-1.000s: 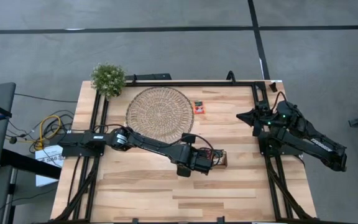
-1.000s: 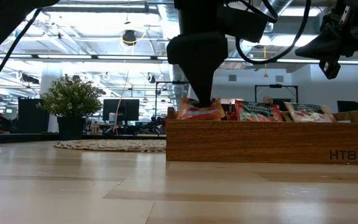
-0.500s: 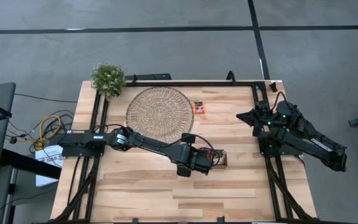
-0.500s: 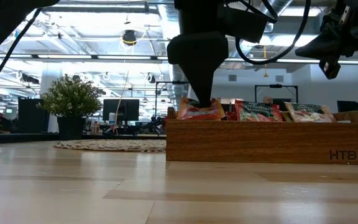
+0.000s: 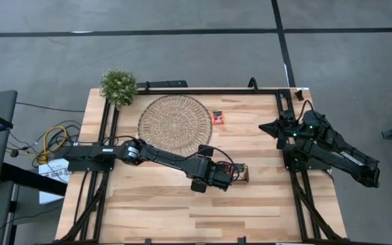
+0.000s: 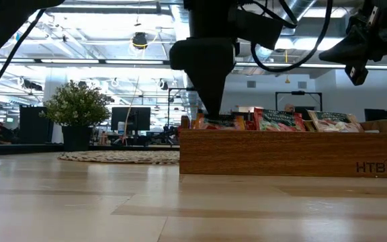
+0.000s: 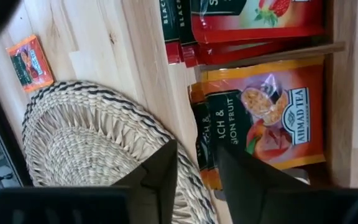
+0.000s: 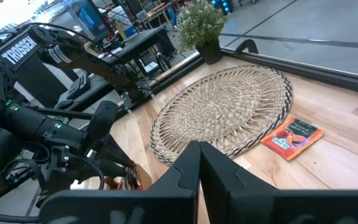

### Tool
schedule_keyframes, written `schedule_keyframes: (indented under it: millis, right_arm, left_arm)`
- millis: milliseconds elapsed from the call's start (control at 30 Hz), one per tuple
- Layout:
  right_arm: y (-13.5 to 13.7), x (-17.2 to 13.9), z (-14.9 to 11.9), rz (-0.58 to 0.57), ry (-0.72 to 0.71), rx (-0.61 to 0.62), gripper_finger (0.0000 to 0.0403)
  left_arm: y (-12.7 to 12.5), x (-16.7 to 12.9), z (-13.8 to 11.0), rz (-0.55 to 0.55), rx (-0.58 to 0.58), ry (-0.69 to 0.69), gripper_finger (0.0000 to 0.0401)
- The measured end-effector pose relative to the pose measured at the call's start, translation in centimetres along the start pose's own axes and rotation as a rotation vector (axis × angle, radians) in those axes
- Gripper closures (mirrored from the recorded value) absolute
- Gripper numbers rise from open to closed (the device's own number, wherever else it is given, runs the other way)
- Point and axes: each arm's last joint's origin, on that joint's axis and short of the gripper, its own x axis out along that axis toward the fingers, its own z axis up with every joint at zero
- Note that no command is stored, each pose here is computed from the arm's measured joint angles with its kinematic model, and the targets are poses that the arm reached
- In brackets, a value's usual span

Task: Pick & Place Tea
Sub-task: Put the orange tea bag into the left slot of the wooden organizer

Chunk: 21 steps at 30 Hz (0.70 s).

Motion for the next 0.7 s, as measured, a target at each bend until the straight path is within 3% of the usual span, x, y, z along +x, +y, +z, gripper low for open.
schedule_keyframes:
  millis: [200,467,700]
  right_arm:
    - [0.0,0.0,0.0,0.0,0.0,0.0,0.0403]
    - [0.0,0.0,0.0,-0.001,-0.001,0.0,0.0403]
    - [0.0,0.0,0.0,0.0,-0.004,-0.001,0.0403]
  left_arm:
    - [0.8,-1.3,0.0,0.029,0.008,-0.031,0.0272]
    - [3.7,-4.0,-0.9,0.068,-0.053,-0.088,0.027]
    - [6.9,-2.9,-1.2,-0.079,-0.136,-0.064,0.027]
